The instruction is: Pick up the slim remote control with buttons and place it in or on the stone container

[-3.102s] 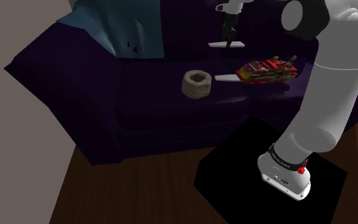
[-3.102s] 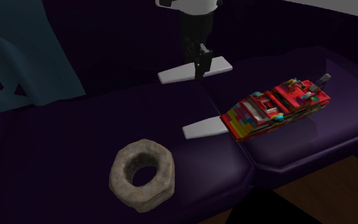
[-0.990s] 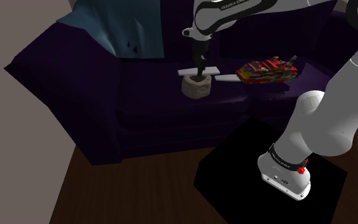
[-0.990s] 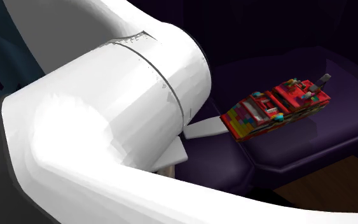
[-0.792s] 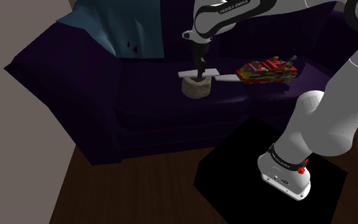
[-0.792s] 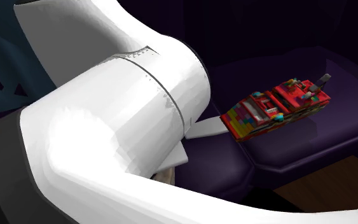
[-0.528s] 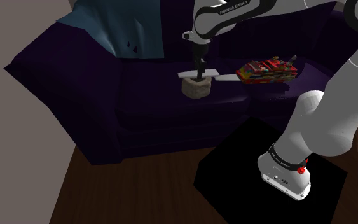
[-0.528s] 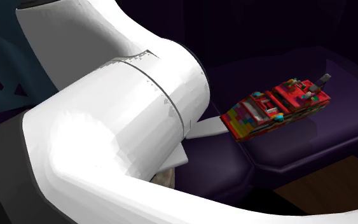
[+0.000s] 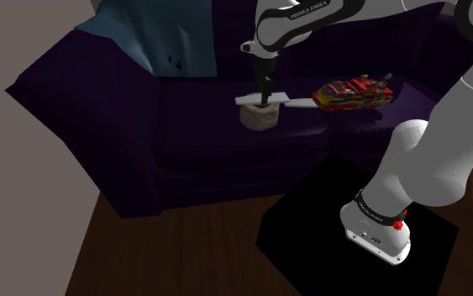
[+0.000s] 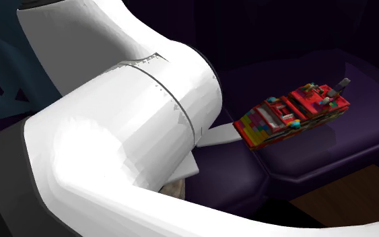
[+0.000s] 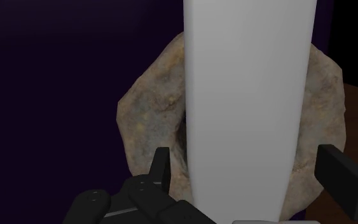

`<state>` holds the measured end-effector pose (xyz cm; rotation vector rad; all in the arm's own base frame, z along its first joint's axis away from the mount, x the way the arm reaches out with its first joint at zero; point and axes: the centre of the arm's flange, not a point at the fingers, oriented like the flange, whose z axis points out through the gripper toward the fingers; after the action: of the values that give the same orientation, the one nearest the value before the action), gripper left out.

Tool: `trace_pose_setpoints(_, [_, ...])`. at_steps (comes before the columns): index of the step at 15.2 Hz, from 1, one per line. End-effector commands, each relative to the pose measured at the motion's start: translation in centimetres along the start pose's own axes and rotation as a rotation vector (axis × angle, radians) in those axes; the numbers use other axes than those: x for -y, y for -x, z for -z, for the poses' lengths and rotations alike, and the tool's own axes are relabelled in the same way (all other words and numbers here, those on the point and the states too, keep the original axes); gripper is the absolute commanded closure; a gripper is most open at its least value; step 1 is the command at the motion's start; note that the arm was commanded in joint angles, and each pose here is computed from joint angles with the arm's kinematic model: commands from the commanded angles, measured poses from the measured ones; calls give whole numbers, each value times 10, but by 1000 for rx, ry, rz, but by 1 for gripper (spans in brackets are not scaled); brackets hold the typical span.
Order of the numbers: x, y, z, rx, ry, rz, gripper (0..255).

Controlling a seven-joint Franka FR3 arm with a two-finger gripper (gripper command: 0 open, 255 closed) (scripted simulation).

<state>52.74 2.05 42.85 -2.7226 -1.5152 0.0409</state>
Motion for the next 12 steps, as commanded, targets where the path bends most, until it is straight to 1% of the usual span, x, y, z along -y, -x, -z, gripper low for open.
trace_pose_setpoints(1, [0, 0, 0, 0, 0, 0, 0])
trace_pose_setpoints(5, [0, 0, 50, 0, 0, 0, 0])
trace_pose_setpoints(12, [0, 0, 50, 0, 0, 0, 0])
